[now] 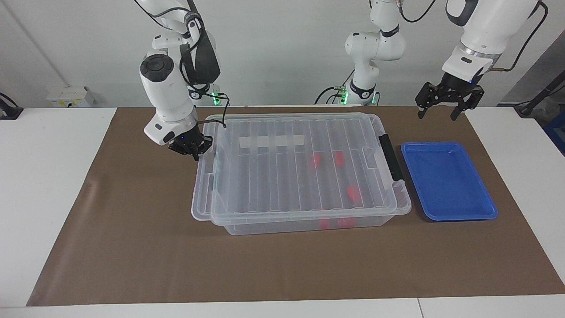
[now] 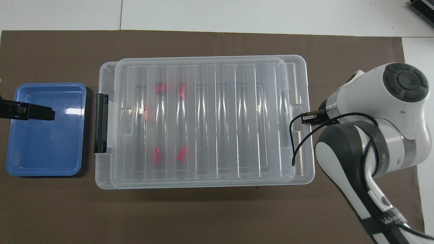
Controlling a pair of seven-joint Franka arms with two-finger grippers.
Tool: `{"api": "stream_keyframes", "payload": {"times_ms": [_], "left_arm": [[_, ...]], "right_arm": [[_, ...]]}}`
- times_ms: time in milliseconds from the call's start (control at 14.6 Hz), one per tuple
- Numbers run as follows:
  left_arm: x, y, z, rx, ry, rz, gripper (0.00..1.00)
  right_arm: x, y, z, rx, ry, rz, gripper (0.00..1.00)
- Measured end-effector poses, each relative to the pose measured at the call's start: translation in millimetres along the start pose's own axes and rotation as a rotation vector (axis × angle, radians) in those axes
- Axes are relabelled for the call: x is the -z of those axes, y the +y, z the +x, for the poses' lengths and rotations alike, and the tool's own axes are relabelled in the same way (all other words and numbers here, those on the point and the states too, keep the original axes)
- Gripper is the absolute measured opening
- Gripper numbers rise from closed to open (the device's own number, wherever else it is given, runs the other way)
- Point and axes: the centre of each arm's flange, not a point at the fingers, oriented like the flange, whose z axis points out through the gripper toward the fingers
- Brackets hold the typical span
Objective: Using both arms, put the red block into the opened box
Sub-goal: 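Slide the clear lid back over the box with the right gripper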
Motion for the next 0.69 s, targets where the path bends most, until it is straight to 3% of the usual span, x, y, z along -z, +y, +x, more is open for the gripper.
{"api": "stream_keyframes", "payload": {"times_ms": [685], "left_arm": [[0,-29,-3,0.048,-0.002,0.009,1.00]], "right_arm": [[-2,-16,-7,0.001,-0.014,0.036,0.01]]}}
